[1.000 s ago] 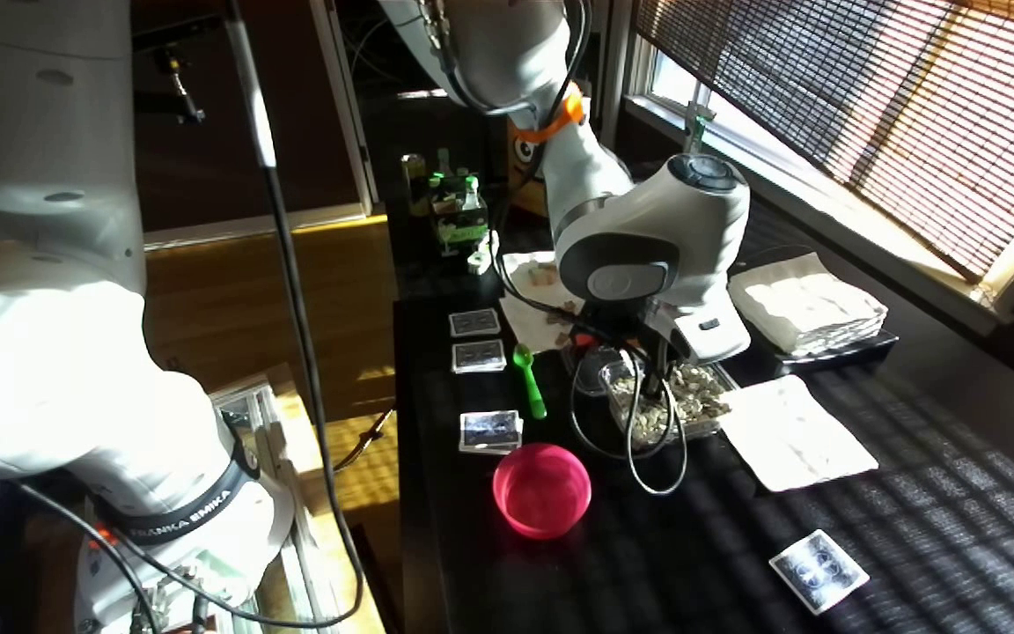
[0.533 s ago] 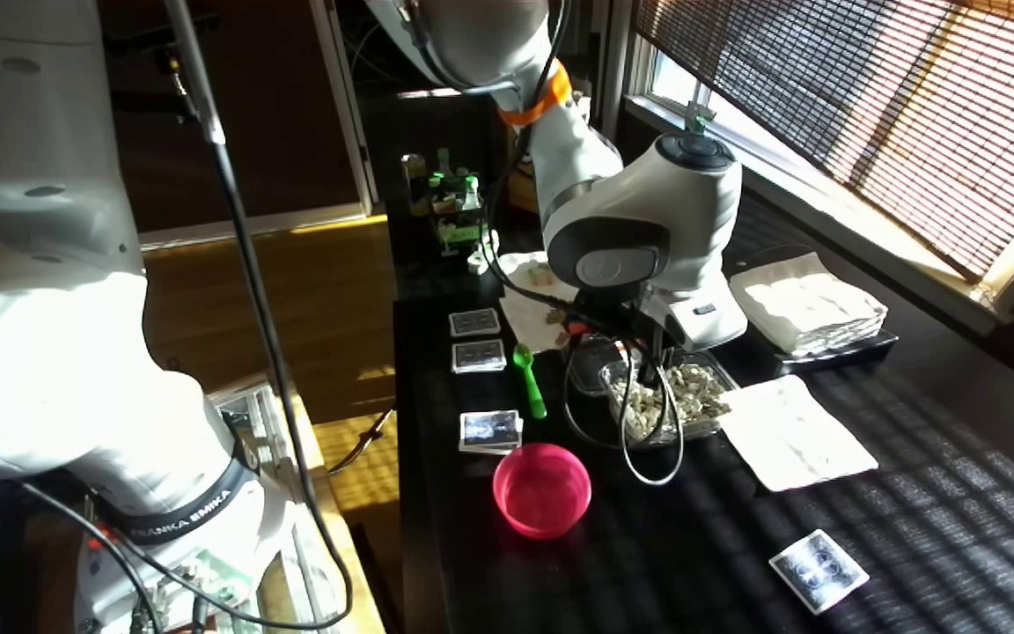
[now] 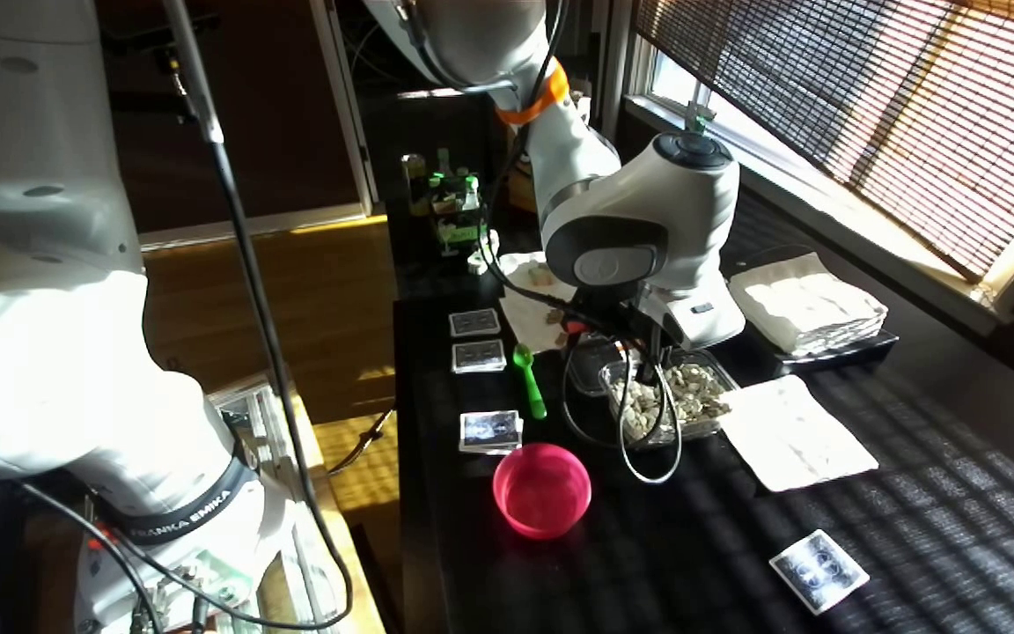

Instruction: Put some of the contents in the bowl on the green spoon

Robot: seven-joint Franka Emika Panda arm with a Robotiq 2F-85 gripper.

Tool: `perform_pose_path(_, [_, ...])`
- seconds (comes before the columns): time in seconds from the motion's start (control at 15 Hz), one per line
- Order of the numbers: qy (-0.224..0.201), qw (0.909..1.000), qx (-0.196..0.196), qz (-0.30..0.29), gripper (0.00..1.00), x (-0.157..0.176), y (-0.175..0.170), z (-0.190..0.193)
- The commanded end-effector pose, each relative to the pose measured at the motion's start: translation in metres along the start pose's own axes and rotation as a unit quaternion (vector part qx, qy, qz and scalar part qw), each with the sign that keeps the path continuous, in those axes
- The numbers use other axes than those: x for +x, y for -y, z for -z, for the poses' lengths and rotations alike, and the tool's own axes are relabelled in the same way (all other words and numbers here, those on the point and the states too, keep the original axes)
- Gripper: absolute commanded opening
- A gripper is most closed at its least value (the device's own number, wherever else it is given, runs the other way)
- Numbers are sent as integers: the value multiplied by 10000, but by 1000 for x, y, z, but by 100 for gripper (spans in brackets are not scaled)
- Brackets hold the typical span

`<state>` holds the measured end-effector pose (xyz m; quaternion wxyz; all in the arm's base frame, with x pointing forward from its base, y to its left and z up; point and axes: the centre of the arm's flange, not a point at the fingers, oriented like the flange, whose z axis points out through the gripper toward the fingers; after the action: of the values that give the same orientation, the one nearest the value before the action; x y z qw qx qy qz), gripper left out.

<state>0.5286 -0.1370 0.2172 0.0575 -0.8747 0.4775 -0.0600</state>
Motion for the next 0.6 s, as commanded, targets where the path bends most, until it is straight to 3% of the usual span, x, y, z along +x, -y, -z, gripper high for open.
perform_pose_path(0.0, [14, 10000, 29, -34, 6, -4, -2, 1])
perform_pose_path(0.07, [20, 10000, -4, -47, 27, -3, -2, -2])
perform_pose_path(0.53, [118, 9999, -110, -57, 74, 1, -1, -22])
